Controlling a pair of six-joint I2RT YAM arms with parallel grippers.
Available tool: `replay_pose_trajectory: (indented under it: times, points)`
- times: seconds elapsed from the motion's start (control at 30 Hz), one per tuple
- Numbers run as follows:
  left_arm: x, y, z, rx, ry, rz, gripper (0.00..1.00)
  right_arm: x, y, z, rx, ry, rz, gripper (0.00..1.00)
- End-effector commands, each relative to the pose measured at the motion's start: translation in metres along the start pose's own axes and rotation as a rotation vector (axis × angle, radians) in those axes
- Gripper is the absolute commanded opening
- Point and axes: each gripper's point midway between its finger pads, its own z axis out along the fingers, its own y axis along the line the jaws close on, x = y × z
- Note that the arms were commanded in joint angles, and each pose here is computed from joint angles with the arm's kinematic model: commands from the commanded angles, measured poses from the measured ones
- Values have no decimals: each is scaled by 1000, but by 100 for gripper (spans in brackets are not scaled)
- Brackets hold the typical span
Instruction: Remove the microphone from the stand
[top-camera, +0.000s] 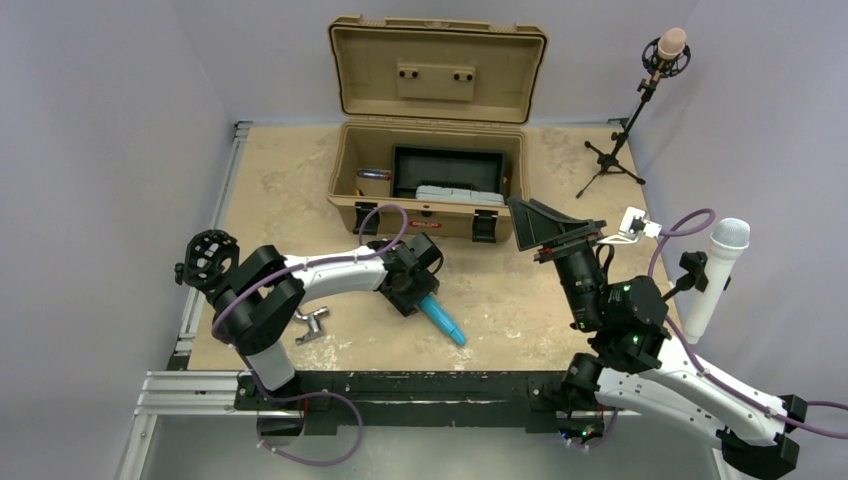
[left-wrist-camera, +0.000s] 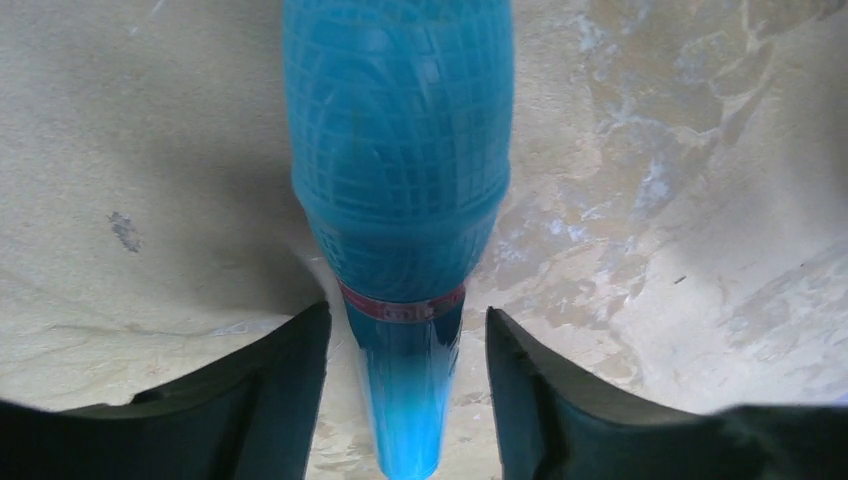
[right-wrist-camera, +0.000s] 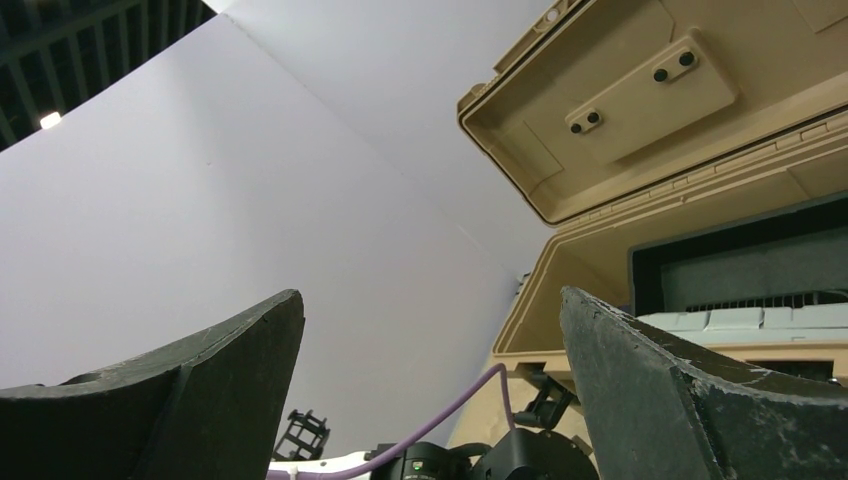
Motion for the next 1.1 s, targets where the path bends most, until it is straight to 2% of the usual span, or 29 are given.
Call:
replay_pose_trajectory:
  times: [0.0,0.13,0.17,0.5,0.83,1.07]
  points:
    - [2,3,-1,-21,-20,37,64,-4,-2,0,12,-20,14,99]
    - [-4,1,-16,-1,-54,69,96,-2,-3,0,13,-17,14,99]
    - [-7,1,-21,8,-64,76,99,0,-3,0,15,-14,13,99]
    - [-20,8,-67,84,-133,141,100,5,-5,2,23,1,9,99]
    - [-50,-2,-142,247,-295,425,100,14,-5,9,29,8,-17,99]
    - [-57,1,-185,398,-342,618,99,41,-8,16,17,68,-33,99]
